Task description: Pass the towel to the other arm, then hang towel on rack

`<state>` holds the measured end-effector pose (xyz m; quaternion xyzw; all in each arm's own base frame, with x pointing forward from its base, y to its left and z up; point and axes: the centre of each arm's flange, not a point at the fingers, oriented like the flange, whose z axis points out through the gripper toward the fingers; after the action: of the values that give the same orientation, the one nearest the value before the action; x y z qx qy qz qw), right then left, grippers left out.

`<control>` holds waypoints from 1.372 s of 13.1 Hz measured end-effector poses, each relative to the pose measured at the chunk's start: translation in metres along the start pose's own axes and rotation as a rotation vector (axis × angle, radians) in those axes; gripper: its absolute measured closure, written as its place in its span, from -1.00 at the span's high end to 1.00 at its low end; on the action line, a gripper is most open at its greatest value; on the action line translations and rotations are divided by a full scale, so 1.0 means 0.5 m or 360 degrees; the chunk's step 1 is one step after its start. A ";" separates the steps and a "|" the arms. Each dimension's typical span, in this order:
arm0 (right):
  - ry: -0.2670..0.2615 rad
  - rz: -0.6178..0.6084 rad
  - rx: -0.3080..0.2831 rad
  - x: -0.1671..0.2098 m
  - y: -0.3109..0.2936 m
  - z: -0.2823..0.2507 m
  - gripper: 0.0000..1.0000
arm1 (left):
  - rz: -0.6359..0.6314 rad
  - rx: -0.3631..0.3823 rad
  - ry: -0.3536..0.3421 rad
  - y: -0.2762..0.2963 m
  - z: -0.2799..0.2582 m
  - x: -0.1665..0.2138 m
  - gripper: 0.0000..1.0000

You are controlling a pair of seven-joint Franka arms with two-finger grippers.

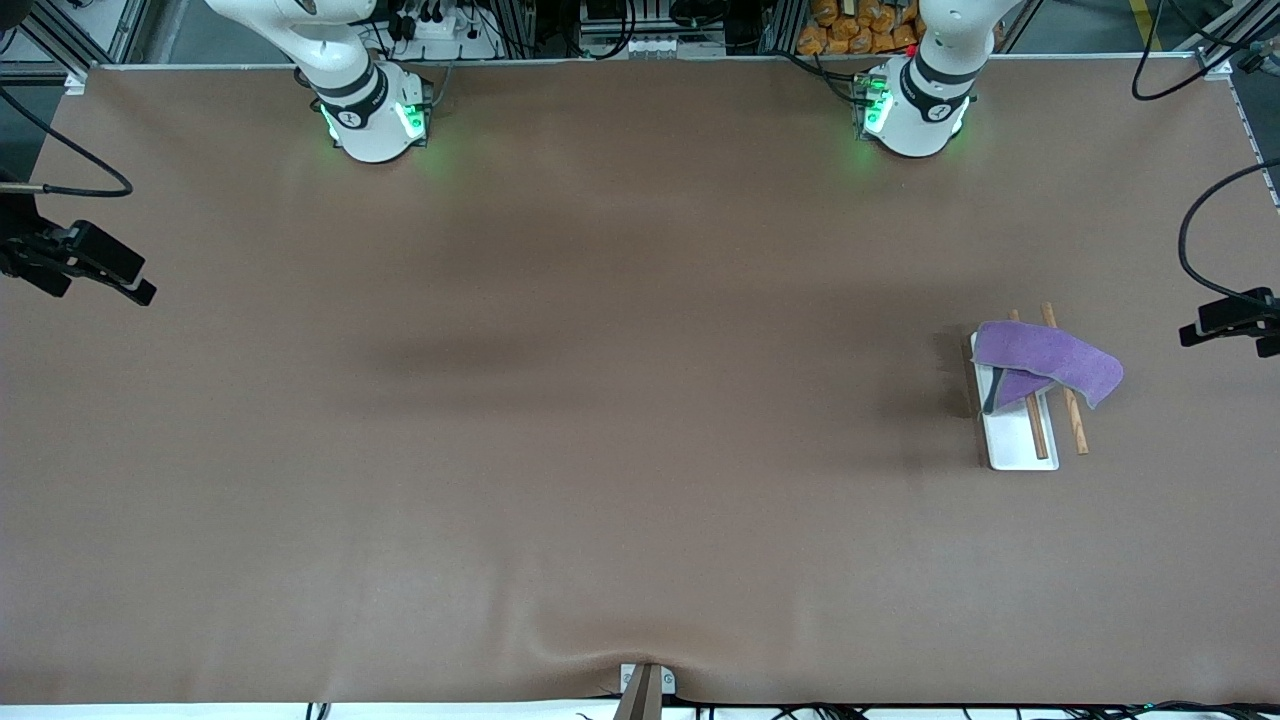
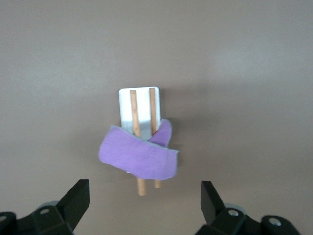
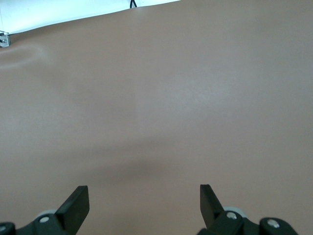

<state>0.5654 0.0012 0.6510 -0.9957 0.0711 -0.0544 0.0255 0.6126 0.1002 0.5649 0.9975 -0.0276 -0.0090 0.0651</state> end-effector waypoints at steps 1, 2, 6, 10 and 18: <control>-0.0001 0.0000 0.0000 0.000 0.000 0.000 1.00 | -0.0038 0.0009 0.0020 0.042 -0.018 -0.002 1.00; -0.0003 0.0000 0.0000 -0.001 0.000 0.000 1.00 | -0.0053 0.0018 0.0038 0.083 -0.034 -0.005 1.00; -0.0007 -0.0008 -0.0001 -0.002 -0.005 0.000 1.00 | -0.0007 0.0045 0.0083 0.170 -0.071 -0.018 1.00; -0.0012 -0.0009 -0.0003 -0.002 -0.005 0.001 1.00 | 0.0006 0.0056 0.0098 0.183 -0.082 -0.024 1.00; -0.0054 -0.0010 -0.0010 -0.008 -0.003 0.005 1.00 | 0.0081 0.0150 0.0184 0.284 -0.145 -0.060 1.00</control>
<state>0.5619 0.0034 0.6481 -0.9967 0.0677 -0.0373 0.0235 0.5766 -0.0293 0.6556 0.9973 -0.0493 0.0516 0.0197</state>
